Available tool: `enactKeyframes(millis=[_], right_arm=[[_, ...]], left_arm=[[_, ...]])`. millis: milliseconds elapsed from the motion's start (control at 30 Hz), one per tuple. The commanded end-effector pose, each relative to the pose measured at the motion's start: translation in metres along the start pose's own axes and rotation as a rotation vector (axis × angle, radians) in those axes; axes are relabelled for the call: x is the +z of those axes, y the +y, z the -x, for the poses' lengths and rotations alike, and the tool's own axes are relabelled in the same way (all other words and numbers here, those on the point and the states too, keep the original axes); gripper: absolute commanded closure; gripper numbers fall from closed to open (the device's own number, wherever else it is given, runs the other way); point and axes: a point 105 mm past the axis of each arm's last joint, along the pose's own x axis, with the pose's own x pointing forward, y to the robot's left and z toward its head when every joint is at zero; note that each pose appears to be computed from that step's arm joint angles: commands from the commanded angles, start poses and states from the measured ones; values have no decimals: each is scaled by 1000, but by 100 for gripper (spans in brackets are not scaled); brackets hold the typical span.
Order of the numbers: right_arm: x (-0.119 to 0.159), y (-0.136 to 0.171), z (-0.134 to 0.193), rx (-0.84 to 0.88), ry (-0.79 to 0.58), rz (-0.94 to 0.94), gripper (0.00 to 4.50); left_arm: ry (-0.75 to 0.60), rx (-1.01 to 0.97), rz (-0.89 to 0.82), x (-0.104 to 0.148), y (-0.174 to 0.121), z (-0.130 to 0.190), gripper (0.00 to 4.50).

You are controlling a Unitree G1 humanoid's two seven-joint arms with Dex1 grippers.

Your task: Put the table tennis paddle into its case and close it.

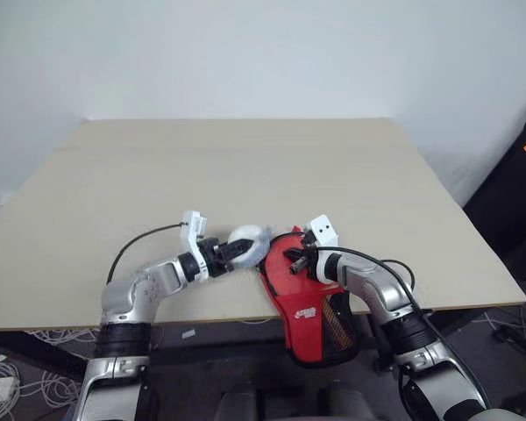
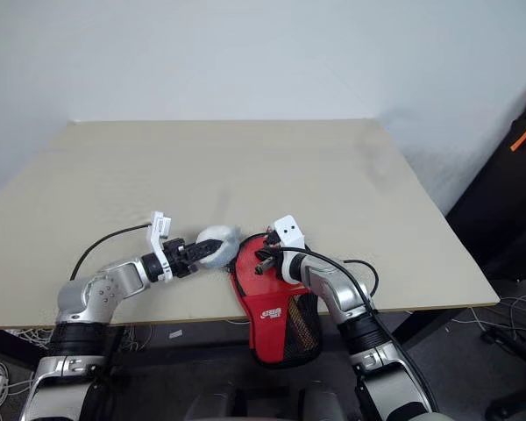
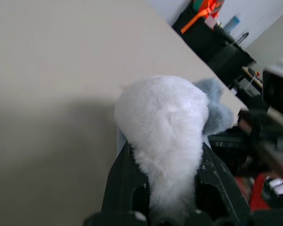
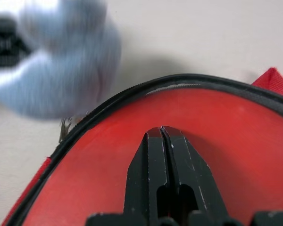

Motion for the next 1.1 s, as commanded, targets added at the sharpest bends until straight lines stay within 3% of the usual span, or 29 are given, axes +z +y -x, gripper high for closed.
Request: enactKeyframes(millis=[33, 300, 567, 1100], right_arm=[[2, -8, -2, -11, -21, 34, 450], [-15, -9, -7, -7, 13, 35, 450], [-24, -2, -8, 20, 41, 51, 450], [-33, 4, -6, 39, 69, 51, 450]], left_arm=[[-91, 16, -40, 29, 2, -2, 399], [-157, 112, -54, 48, 18, -18, 399], [-179, 135, -43, 52, 19, -41, 399], [-230, 89, -117, 86, -15, -111, 399]])
